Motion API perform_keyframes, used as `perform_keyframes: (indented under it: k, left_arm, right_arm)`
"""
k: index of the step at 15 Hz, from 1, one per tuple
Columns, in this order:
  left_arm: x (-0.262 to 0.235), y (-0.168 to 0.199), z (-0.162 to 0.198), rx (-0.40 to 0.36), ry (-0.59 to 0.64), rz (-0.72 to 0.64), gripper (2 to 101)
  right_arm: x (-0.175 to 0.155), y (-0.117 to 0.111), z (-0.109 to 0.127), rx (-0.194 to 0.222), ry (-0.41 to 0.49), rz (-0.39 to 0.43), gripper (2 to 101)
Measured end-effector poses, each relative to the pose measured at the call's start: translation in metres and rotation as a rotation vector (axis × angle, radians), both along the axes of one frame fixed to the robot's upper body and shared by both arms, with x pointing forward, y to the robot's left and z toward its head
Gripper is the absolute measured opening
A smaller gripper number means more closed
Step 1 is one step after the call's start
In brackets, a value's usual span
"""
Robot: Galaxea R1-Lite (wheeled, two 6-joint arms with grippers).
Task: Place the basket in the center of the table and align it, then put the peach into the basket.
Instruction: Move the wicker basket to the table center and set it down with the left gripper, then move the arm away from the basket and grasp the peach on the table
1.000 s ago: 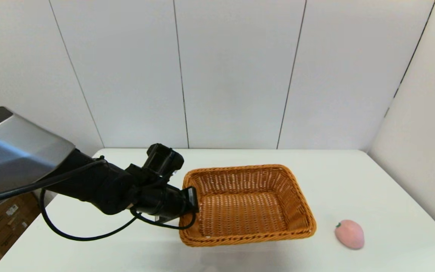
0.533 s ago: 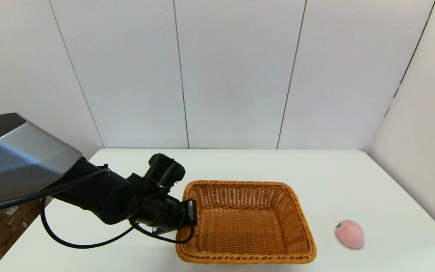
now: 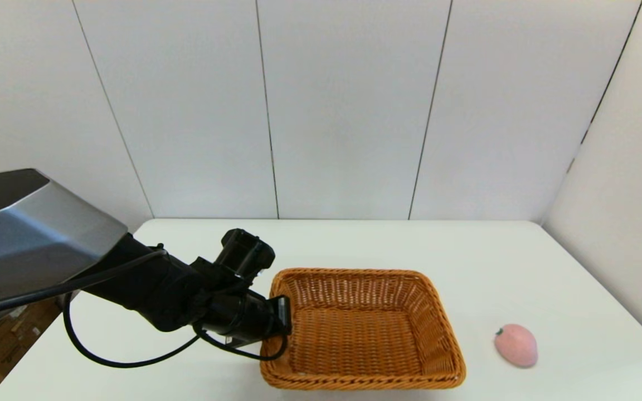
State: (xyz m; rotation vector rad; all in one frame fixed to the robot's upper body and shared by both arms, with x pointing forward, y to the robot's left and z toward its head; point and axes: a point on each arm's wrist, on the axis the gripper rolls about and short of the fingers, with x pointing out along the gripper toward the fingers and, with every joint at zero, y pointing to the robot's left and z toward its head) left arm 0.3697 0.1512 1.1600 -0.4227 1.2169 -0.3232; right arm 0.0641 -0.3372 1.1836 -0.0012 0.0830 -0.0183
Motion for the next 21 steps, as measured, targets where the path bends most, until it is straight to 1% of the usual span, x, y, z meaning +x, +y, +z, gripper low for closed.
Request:
perform_keyframes:
  k: [7,9,11,14,15,17,19,21]
  left_arm:
    - [0.001,0.0,-0.001,0.0,0.002,0.002,13.5]
    - [0.001,0.0,-0.001,0.001,-0.001,0.0,31.6]
    - [0.001,0.0,-0.001,0.0,-0.002,0.0,47.0]
    - [-0.001,0.001,0.008,-0.011,-0.024,0.0,63.1]
    - [-0.003,0.003,0.018,-0.027,-0.049,0.0,67.2]
    - [-0.012,0.01,0.055,-0.07,-0.143,-0.001,74.3]
    - [-0.033,0.024,0.102,-0.096,-0.279,-0.011,79.4]
    - [-0.067,0.047,0.153,-0.102,-0.447,-0.01,83.4]
  right_arm:
    - [0.0,0.0,0.0,0.0,0.0,0.0,97.1]
    - [0.0,0.0,0.0,0.0,0.0,0.0,97.1]
    - [0.0,0.0,0.0,0.0,0.0,0.0,97.1]
    - [0.0,0.0,0.0,0.001,0.001,0.0,97.1]
    - [0.0,0.0,0.0,0.001,0.001,0.0,97.1]
    - [0.0,0.0,0.0,0.0,0.0,0.0,97.1]
    - [0.0,0.0,0.0,0.001,0.0,0.0,97.1]
    - [0.0,0.0,0.0,0.0,-0.001,-0.001,97.1]
